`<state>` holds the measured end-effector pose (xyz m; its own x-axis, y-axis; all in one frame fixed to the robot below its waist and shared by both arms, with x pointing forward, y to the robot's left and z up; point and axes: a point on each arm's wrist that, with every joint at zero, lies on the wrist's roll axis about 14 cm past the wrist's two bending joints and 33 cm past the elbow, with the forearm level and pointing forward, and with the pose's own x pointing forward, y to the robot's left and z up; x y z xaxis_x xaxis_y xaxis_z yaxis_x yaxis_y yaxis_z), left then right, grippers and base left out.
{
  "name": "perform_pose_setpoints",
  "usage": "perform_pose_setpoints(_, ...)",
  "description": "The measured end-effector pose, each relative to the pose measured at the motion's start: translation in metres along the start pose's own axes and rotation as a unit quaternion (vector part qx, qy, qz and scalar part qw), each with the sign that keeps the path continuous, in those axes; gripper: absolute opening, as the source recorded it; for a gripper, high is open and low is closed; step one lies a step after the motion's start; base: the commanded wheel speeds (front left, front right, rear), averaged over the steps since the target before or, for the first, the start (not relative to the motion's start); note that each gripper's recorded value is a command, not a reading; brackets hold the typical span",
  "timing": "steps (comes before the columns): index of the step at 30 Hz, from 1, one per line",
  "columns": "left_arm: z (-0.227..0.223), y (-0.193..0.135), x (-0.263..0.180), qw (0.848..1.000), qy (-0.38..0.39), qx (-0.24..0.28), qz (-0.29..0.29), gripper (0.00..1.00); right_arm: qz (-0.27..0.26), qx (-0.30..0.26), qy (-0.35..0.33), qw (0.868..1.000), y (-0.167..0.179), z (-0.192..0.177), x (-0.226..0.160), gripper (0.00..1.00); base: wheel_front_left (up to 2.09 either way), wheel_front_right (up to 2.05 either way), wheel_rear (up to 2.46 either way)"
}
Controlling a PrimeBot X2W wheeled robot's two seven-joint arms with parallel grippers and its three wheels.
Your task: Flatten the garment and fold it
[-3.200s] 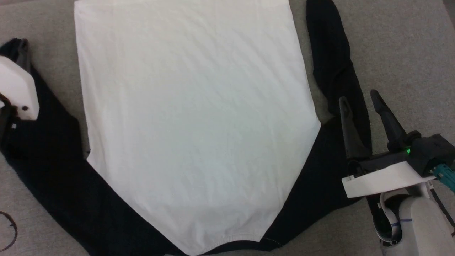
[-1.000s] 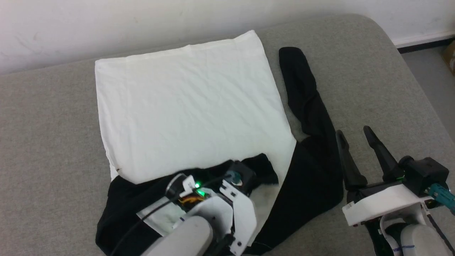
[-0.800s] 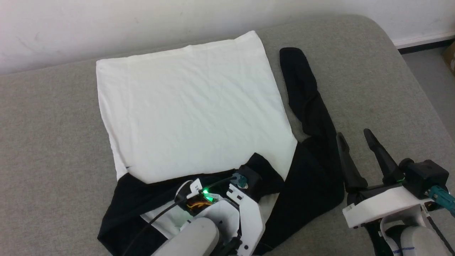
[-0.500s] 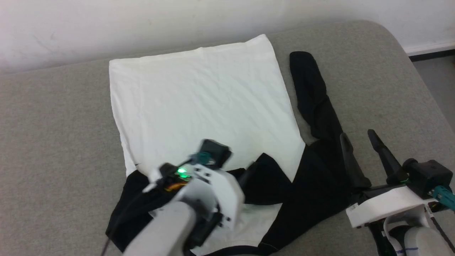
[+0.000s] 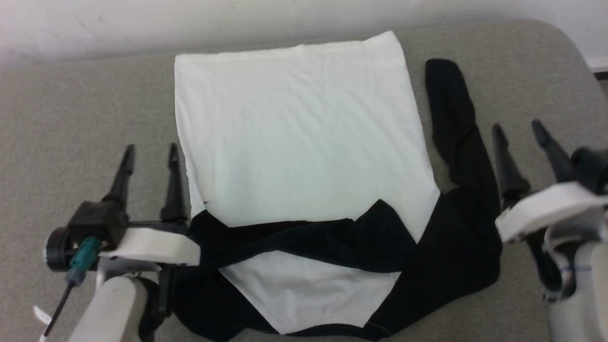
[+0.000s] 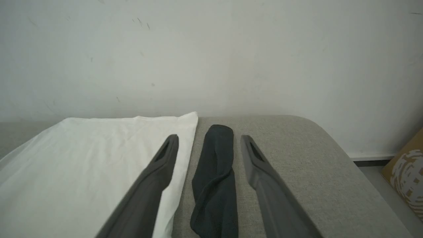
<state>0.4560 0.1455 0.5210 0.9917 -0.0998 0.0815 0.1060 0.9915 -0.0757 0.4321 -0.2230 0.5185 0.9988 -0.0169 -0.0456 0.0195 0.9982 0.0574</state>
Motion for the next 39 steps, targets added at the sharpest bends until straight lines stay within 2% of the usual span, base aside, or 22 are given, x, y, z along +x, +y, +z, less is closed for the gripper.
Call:
perform_pose_setpoints(3,-0.005,0.021,0.000,0.999,-0.011,0.010,0.028,1.00,-0.010,-0.004,0.031,0.999,-0.011,-0.007,0.028,1.00,0.00,0.00,0.00)
perform_pose_setpoints(11,-0.020,0.038,0.007,0.997,-0.016,0.010,0.070,1.00,-0.027,0.006,0.149,0.988,-0.029,-0.044,0.104,1.00,0.00,0.00,0.00)
perform_pose_setpoints(16,-0.037,0.045,0.013,0.996,-0.006,0.006,0.084,1.00,-0.044,0.017,0.235,0.971,-0.041,-0.082,0.137,1.00,0.00,0.00,0.00)
perform_pose_setpoints(23,-0.056,0.061,0.015,0.994,0.008,0.020,0.103,1.00,-0.032,0.029,0.328,0.944,-0.026,-0.135,0.164,1.00,0.00,0.00,0.00)
perform_pose_setpoints(24,-0.059,0.063,0.014,0.994,0.011,0.024,0.105,1.00,-0.030,0.028,0.339,0.940,-0.023,-0.142,0.166,0.97,0.00,0.00,0.00)
perform_pose_setpoints(25,-0.061,0.065,0.013,0.994,0.014,0.027,0.107,1.00,-0.029,0.025,0.343,0.938,-0.022,-0.144,0.169,0.47,0.00,0.00,0.00)
perform_pose_setpoints(26,-0.062,0.067,0.012,0.993,0.016,0.031,0.109,1.00,-0.029,0.023,0.347,0.937,-0.022,-0.145,0.173,0.33,0.00,0.00,0.00)
perform_pose_setpoints(27,-0.063,0.070,0.011,0.993,0.017,0.033,0.112,1.00,-0.027,0.020,0.349,0.936,-0.020,-0.145,0.177,0.12,0.00,0.00,0.00)
perform_pose_setpoints(28,-0.063,0.073,0.010,0.993,0.019,0.036,0.114,1.00,-0.025,0.020,0.351,0.936,-0.018,-0.146,0.179,0.00,0.00,0.00,0.00)
perform_pose_setpoints(34,-0.058,0.078,0.004,0.992,0.017,0.041,0.120,1.00,-0.020,0.015,0.322,0.947,-0.015,-0.138,0.177,0.00,0.00,0.00,0.00)
perform_pose_setpoints(39,-0.052,0.081,-0.011,0.991,0.021,0.044,0.124,1.00,-0.038,-0.010,0.269,0.962,-0.038,-0.111,0.160,0.00,0.00,0.00,0.00)
